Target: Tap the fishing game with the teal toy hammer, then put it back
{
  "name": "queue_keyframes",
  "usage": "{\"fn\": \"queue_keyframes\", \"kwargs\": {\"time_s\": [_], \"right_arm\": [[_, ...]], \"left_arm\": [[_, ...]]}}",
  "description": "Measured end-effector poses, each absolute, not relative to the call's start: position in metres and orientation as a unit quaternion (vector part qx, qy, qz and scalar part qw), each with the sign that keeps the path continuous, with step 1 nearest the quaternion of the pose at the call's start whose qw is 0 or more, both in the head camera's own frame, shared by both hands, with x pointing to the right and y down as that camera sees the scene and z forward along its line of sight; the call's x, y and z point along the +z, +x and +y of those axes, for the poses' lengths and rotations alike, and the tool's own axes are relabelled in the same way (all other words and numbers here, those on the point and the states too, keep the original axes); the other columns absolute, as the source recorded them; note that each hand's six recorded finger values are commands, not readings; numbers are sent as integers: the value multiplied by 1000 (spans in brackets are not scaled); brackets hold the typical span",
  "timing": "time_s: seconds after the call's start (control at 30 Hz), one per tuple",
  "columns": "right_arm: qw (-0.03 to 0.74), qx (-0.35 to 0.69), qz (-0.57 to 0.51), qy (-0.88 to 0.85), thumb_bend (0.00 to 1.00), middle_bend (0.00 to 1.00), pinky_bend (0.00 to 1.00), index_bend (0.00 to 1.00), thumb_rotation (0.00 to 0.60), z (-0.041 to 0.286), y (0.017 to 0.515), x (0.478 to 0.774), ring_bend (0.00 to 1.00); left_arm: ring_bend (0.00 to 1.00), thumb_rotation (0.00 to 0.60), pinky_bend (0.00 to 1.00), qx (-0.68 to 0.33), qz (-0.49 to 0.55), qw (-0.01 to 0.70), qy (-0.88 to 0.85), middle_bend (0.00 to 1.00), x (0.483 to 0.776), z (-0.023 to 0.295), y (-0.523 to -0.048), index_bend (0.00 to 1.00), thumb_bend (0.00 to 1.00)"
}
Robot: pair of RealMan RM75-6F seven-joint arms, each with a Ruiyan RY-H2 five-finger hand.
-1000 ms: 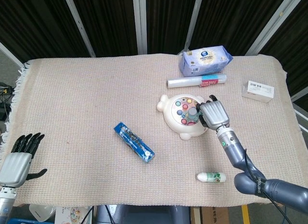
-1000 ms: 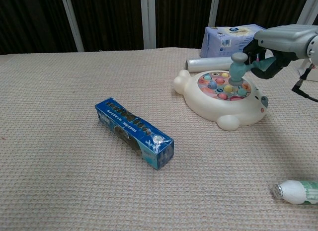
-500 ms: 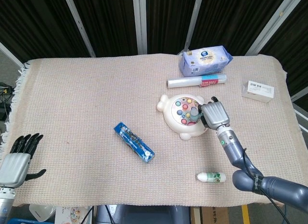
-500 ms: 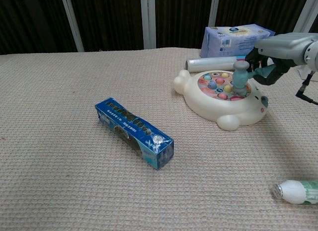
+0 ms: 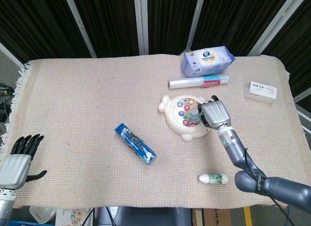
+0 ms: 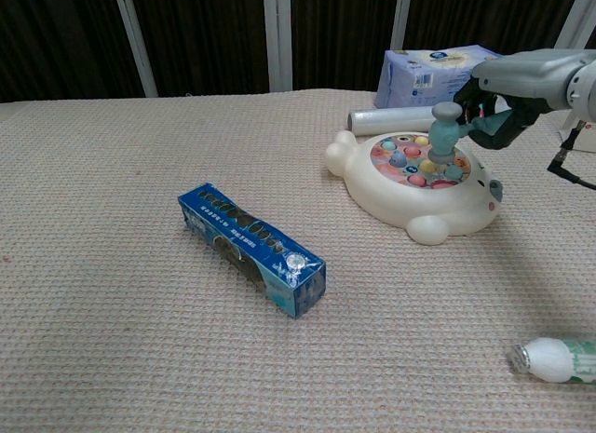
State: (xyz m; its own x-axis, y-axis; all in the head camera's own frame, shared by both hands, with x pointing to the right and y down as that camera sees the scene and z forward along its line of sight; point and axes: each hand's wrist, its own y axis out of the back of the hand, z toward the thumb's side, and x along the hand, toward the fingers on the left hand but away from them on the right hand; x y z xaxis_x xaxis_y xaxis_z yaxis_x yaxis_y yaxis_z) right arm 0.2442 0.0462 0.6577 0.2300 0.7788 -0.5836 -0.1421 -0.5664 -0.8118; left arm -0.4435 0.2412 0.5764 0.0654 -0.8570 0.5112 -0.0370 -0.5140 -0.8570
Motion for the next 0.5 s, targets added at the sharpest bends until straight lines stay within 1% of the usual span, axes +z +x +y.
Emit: {"fn": "queue_keyframes", "kwargs": {"time_s": [0.27, 0.5], "right_arm": [[404, 578, -233, -669, 717, 748, 178, 886, 600, 35, 234, 656, 521], [401, 592, -216, -665, 717, 748, 178, 886, 600, 39, 233, 669, 521]], "left_arm": [[0, 600, 0, -591, 348, 345, -641, 36, 578, 242, -445, 31, 80], [0, 600, 0, -594, 347, 342, -641, 35, 580, 242, -447, 31, 80]]}}
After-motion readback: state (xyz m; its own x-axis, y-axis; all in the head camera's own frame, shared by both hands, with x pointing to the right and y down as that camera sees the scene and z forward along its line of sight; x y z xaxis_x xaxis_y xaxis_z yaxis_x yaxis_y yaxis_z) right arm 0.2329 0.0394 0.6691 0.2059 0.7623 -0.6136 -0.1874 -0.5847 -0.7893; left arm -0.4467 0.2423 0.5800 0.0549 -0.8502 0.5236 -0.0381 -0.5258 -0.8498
